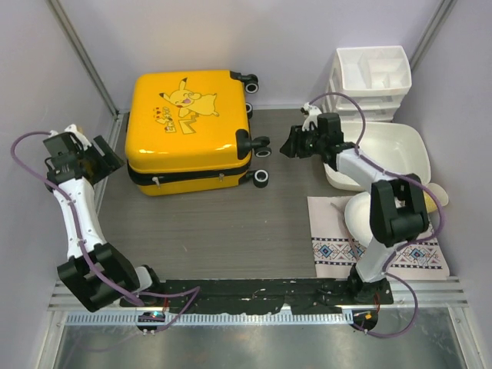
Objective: Open, take out, and arrange the luggage
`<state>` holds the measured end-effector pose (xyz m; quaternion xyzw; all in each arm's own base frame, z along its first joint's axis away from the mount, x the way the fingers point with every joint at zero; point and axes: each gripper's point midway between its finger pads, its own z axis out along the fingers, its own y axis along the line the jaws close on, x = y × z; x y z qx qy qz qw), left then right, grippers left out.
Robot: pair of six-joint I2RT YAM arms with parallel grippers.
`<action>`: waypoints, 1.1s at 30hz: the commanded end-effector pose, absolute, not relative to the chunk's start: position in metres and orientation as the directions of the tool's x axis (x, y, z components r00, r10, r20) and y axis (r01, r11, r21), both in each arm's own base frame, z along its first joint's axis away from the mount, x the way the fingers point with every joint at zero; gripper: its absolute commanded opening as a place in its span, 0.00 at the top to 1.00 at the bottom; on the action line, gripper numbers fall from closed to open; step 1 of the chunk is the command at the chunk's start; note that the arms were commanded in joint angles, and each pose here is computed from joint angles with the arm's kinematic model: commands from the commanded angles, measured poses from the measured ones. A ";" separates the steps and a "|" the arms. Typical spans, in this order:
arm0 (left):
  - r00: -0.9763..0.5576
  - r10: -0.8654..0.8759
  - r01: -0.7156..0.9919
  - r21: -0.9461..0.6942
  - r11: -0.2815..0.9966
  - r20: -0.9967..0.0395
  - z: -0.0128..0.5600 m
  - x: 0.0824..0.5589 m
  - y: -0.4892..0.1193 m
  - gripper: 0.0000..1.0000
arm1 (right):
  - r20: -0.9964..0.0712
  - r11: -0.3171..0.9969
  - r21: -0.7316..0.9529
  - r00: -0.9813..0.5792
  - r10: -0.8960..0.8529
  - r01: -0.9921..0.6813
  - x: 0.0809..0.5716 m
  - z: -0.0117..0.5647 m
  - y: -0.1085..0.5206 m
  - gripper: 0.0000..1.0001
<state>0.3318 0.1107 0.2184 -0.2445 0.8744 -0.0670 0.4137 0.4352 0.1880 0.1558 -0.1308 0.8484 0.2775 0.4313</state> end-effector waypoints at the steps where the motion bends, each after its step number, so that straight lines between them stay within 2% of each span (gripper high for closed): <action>1: -0.549 -0.598 -0.407 -0.438 0.801 -0.584 0.209 0.309 0.092 0.26 | -0.812 0.783 0.397 -0.581 0.057 -0.479 0.472 0.146 0.217 0.53; 4: -0.563 -0.656 -0.428 -0.501 0.752 -0.503 0.191 0.298 0.074 0.29 | -0.789 0.767 0.412 -0.614 0.030 -0.491 0.486 0.116 0.234 0.58; 8: -0.566 -0.693 -0.449 -0.538 0.714 -0.447 0.174 0.280 0.057 0.36 | -0.798 0.742 0.404 -0.603 -0.001 -0.536 0.497 0.097 0.264 0.60; 10: -0.574 -0.728 -0.479 -0.567 0.670 -0.375 0.159 0.268 0.045 0.36 | -0.783 0.727 0.421 -0.622 -0.011 -0.542 0.493 0.084 0.276 0.62; 13: -0.524 -0.812 -0.569 -0.604 0.558 -0.256 0.142 0.257 0.032 0.29 | -0.749 0.689 0.462 -0.662 -0.034 -0.558 0.474 0.064 0.299 0.64; 17: -0.497 -0.852 -0.574 -0.674 0.466 -0.165 0.134 0.257 0.016 0.27 | -0.689 0.603 0.550 -0.722 -0.064 -0.578 0.423 0.041 0.327 0.67; 20: -0.427 -0.888 -0.554 -0.727 0.405 -0.169 0.133 0.275 0.019 0.28 | -0.612 0.556 0.629 -0.787 -0.077 -0.543 0.371 0.028 0.341 0.69; 21: -0.405 -0.885 -0.515 -0.742 0.429 -0.231 0.140 0.289 0.026 0.28 | -0.607 0.517 0.650 -0.790 -0.089 -0.558 0.350 0.038 0.353 0.69; 23: -0.395 -0.878 -0.493 -0.744 0.452 -0.272 0.145 0.310 0.035 0.30 | -0.572 0.492 0.687 -0.816 -0.089 -0.535 0.315 0.031 0.356 0.69; 24: -0.396 -0.860 -0.465 -0.738 0.490 -0.321 0.148 0.326 0.037 0.30 | -0.589 0.463 0.685 -0.802 -0.102 -0.562 0.300 0.040 0.363 0.69; 25: -0.422 -0.853 -0.481 -0.721 0.498 -0.308 0.137 0.337 0.038 0.31 | -0.593 0.431 0.683 -0.792 -0.145 -0.590 0.271 0.036 0.371 0.70; 27: -0.467 -0.806 -0.416 -0.713 0.564 -0.364 0.147 0.368 0.032 0.32 | -0.615 0.374 0.672 -0.763 -0.198 -0.639 0.239 0.040 0.382 0.70; 28: -0.502 -0.796 -0.436 -0.695 0.571 -0.339 0.130 0.381 0.033 0.32 | -0.646 0.305 0.659 -0.725 -0.237 -0.687 0.208 0.051 0.393 0.70; 29: -0.524 -0.751 -0.378 -0.681 0.627 -0.401 0.143 0.402 0.032 0.32 | -0.677 0.267 0.633 -0.687 -0.263 -0.726 0.195 0.055 0.398 0.70; 31: -0.533 -0.724 -0.377 -0.643 0.667 -0.438 0.138 0.422 0.044 0.32 | -0.721 0.180 0.605 -0.629 -0.292 -0.776 0.166 0.075 0.412 0.71; 33: -0.551 -0.697 -0.406 -0.582 0.704 -0.459 0.135 0.438 0.069 0.31 | -0.744 0.162 0.583 -0.603 -0.286 -0.796 0.167 0.088 0.414 0.71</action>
